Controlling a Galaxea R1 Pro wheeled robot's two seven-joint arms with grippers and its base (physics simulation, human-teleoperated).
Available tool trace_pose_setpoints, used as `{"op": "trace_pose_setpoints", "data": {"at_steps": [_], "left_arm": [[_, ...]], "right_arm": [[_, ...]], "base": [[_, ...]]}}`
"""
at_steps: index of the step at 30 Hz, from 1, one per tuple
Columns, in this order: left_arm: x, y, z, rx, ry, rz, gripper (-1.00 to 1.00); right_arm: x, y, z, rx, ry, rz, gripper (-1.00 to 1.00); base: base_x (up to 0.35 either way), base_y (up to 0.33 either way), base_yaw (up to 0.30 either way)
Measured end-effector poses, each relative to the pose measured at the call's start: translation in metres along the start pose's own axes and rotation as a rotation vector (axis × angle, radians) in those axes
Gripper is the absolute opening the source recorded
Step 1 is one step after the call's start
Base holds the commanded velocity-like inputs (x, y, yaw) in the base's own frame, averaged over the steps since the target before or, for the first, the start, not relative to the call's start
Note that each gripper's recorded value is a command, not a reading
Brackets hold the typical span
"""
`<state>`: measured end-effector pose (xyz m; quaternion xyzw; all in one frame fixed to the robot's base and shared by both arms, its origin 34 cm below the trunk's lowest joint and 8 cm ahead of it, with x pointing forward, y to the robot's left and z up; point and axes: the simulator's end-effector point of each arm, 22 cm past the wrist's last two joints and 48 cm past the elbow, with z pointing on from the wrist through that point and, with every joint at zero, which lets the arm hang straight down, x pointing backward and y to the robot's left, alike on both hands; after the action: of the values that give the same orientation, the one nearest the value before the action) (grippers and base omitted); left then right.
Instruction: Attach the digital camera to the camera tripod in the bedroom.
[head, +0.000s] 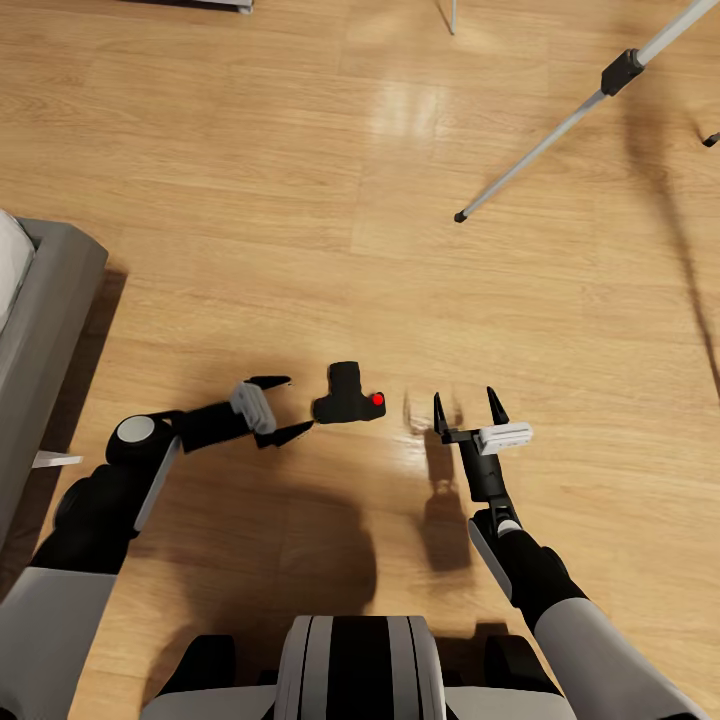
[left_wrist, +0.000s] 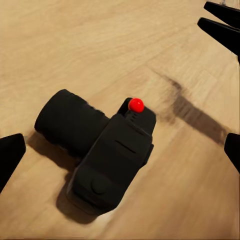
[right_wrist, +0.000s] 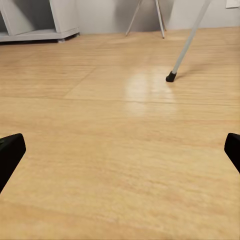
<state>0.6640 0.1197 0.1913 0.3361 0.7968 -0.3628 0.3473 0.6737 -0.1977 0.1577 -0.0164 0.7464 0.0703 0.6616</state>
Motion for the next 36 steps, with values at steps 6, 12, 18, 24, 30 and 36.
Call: {"op": "trace_pose_setpoints", "data": {"at_steps": [6, 12, 18, 24, 30, 36], "left_arm": [[-0.0004, 0.0115, -0.0018, -0.046, -0.005, -0.010, 1.00], [-0.0028, 0.0127, 0.0029, -0.063, -0.017, -0.022, 1.00], [-0.0023, 0.0139, 0.0043, -0.071, -0.019, -0.031, 1.00], [-0.0018, 0.0143, 0.0048, -0.074, -0.019, -0.035, 1.00], [0.0013, 0.0144, 0.0052, -0.073, -0.015, -0.041, 1.00], [0.0043, 0.0142, 0.0056, -0.072, -0.010, -0.048, 1.00]], "right_arm": [[0.0004, 0.0000, -0.0002, 0.000, 0.001, 0.000, 1.00], [0.0035, -0.0007, -0.0020, 0.002, 0.010, -0.001, 1.00], [0.0057, -0.0013, -0.0034, 0.003, 0.016, -0.002, 1.00], [0.0068, -0.0015, -0.0040, 0.003, 0.019, -0.002, 1.00], [0.0071, -0.0016, -0.0042, 0.004, 0.019, -0.002, 1.00], [0.0071, -0.0015, -0.0042, 0.003, 0.019, -0.002, 1.00]], "base": [[0.000, 0.000, 0.000], [0.000, 0.000, 0.000], [0.000, 0.000, 0.000], [0.000, 0.000, 0.000], [0.000, 0.000, 0.000], [0.000, 0.000, 0.000]]}}
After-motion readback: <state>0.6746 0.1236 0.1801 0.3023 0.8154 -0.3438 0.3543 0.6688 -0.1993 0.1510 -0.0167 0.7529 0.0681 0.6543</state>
